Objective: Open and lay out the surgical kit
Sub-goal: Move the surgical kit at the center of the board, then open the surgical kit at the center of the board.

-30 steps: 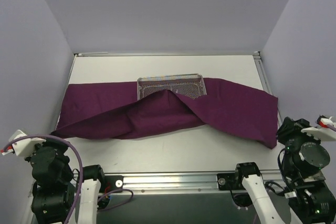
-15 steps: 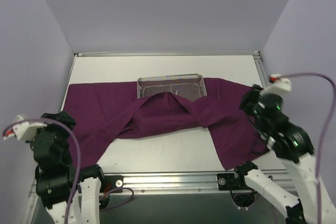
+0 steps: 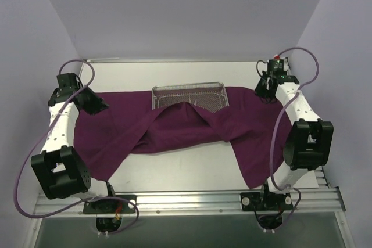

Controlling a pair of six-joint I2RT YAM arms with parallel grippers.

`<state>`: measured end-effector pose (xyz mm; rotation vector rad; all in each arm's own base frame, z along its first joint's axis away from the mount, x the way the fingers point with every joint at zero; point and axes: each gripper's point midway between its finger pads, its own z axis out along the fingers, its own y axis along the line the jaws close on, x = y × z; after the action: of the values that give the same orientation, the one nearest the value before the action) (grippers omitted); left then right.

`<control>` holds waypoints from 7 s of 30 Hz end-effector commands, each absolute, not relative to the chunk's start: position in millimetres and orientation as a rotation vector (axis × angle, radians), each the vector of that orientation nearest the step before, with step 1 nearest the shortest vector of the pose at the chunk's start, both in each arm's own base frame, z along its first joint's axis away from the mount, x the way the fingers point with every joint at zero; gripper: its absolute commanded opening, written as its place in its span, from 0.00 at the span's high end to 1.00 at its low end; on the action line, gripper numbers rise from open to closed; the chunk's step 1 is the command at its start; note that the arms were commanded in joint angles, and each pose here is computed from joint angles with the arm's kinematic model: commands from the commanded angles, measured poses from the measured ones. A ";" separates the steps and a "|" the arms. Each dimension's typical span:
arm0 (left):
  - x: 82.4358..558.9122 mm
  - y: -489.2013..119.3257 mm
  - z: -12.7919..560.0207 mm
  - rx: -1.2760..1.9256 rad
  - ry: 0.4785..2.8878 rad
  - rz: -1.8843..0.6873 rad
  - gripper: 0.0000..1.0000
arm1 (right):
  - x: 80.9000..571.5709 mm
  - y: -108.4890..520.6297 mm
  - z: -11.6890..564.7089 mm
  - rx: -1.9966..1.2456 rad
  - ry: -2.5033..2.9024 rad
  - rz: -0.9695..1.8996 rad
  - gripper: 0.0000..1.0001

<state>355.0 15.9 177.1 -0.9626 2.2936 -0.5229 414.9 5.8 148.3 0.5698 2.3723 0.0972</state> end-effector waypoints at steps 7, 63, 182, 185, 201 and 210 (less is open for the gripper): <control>391.1 34.9 130.3 -0.973 2.546 -0.374 0.98 | 430.2 -17.0 75.8 0.632 2.582 0.208 1.00; 552.5 94.4 32.8 -1.061 2.581 -0.310 0.56 | 574.0 -72.5 -15.7 0.475 2.654 -0.040 0.84; 331.2 -11.8 148.6 -0.737 2.630 -0.196 0.31 | 74.2 149.1 96.3 -0.522 3.295 0.290 0.72; 340.5 -10.0 146.1 -0.728 2.640 -0.213 0.31 | 87.8 164.8 116.0 -0.498 3.207 0.388 0.57; 421.2 -17.9 108.6 -0.629 2.731 -0.342 0.57 | 374.7 72.6 157.9 0.283 2.713 0.037 0.04; 455.6 -7.0 74.2 -0.638 2.795 -0.339 0.81 | 437.5 -63.6 97.5 0.598 2.662 -0.240 0.95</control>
<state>447.1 -14.1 80.9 -0.6355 2.7763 -0.3181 429.5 -33.5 103.9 0.5840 2.6817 -0.1215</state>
